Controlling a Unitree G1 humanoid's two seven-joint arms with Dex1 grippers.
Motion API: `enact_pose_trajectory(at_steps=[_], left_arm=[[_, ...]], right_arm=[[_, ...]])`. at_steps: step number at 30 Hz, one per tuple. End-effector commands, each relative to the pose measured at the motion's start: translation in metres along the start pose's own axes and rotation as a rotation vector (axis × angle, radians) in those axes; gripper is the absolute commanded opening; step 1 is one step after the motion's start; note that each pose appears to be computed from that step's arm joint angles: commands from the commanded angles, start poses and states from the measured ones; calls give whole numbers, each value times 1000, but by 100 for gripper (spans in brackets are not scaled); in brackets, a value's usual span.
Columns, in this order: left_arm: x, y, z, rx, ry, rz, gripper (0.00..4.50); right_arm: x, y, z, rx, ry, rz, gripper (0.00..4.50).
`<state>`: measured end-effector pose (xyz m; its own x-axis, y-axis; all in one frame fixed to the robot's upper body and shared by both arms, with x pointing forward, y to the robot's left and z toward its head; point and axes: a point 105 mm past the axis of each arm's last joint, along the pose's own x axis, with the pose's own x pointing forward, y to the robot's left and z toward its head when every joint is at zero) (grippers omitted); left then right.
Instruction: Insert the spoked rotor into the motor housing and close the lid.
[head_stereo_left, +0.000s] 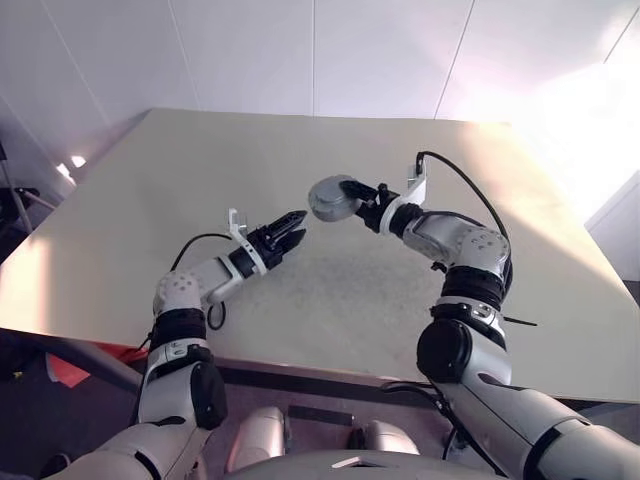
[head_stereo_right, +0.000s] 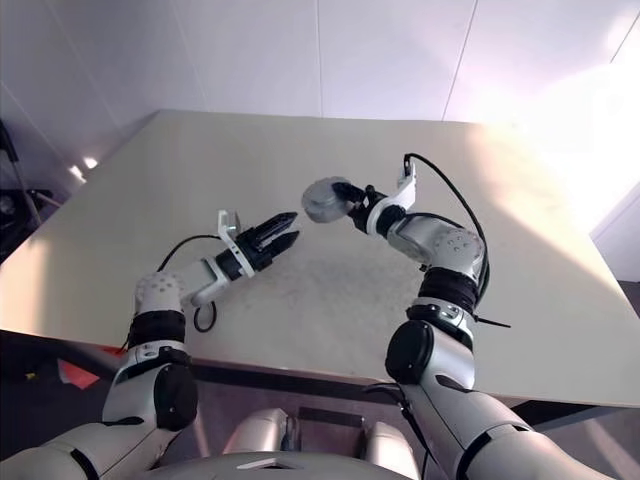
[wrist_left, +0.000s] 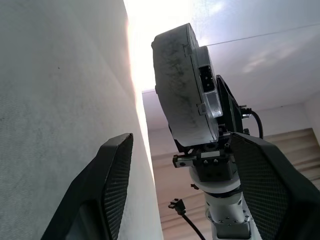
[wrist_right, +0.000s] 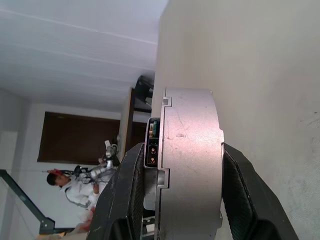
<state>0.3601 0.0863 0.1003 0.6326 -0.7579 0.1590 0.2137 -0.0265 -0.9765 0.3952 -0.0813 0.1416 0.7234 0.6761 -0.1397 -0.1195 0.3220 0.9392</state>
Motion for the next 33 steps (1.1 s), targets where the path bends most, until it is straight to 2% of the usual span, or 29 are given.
enact_pose_trajectory(at_steps=[1,8,13,24,27,28,29,33], left_arm=[[12,-26,1,-56,12,-137,331],[26,-18,-7,-106,35,-115,331],[30,-29,-3,-101,24,-163,331],[30,-19,4,-66,-9,-113,331],[31,-18,4,-54,-19,-104,273],[31,-18,4,-54,-21,-105,236],[31,-18,4,-54,-21,-107,219],[31,-17,3,-56,-18,-104,217]], right_arm=[[2,38,-13,-70,55,132,215],[1,43,-23,-85,79,152,215],[-1,37,-17,-87,60,125,215],[0,34,-14,-89,50,112,215],[0,34,-13,-91,48,111,215],[1,35,-13,-92,49,113,215],[1,35,-13,-92,49,114,215],[1,35,-12,-93,47,114,215]])
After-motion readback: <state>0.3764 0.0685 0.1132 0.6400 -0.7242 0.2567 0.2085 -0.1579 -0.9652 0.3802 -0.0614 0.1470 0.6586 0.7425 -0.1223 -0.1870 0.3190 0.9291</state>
